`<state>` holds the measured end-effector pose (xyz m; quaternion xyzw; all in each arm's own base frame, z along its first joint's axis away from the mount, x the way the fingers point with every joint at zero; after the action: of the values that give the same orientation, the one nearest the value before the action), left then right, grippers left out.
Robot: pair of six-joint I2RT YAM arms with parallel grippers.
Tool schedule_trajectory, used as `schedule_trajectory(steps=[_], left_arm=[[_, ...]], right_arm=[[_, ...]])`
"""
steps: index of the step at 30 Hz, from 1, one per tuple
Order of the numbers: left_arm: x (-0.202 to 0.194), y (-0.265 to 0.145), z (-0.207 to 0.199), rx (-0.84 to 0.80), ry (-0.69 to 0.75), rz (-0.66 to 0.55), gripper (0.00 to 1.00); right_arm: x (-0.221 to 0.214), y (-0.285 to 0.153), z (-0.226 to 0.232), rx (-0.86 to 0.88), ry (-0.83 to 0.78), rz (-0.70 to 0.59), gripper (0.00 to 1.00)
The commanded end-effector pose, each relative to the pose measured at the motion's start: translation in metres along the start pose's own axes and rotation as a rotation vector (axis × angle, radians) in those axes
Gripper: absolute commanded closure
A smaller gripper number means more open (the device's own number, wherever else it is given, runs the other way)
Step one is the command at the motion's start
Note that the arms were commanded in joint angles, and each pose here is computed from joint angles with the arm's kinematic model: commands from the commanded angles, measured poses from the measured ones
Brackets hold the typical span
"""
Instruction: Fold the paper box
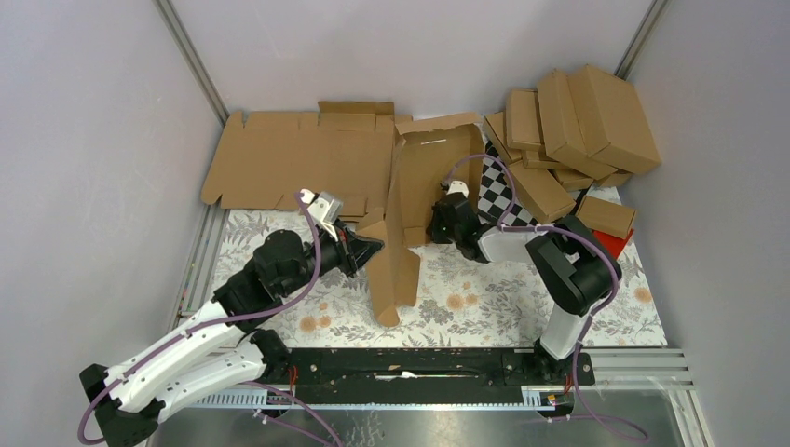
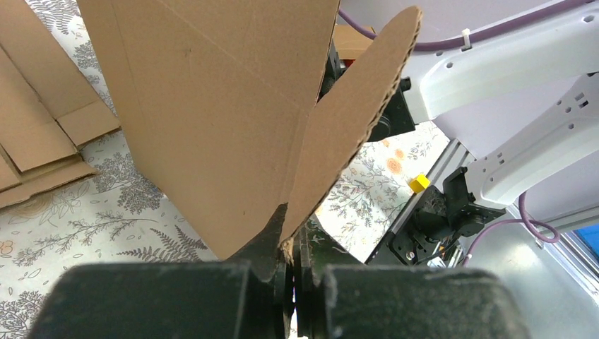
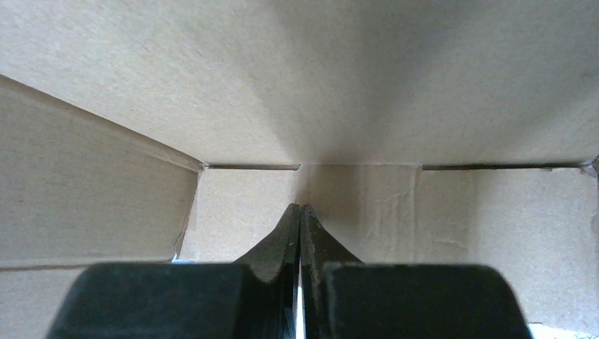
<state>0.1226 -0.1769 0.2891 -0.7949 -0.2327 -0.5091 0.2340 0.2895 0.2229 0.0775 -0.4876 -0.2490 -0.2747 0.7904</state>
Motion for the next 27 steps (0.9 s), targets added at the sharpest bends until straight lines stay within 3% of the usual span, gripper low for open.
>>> schedule_trajectory(steps=[1,8,17,21,27], left_arm=[[-0.009,-0.003,0.002,-0.004,-0.003,0.036,1.0],[-0.01,-0.002,0.003,-0.001,-0.009,0.04,1.0],[-0.005,-0.006,0.001,0.001,-0.011,0.036,1.0],[-0.006,-0.007,0.001,0.01,-0.012,0.051,1.0],[-0.006,-0.009,0.002,0.023,-0.008,0.058,1.0]], right_arm=[[-0.021,0.005,-0.015,-0.131,-0.003,0.072,1.0],[-0.045,0.005,-0.037,-0.459,-0.027,0.164,1.0],[-0.011,-0.019,0.003,-0.243,-0.109,0.075,0.98],[0.004,-0.042,0.016,-0.105,-0.198,0.055,0.77],[0.005,-0.079,0.004,-0.077,-0.257,-0.004,0.56]])
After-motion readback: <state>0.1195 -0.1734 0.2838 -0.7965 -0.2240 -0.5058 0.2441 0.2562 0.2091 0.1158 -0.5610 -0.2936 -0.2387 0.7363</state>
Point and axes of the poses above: each gripper's point midway between its finger pads, its own y axis out along the fingers, its own z axis along the line the jaws close on, x = y × z, the point moved 9 cm from there along -y, back along the fingers, and after that the axes turned 4 degrees about y, right-handed, at the moved point
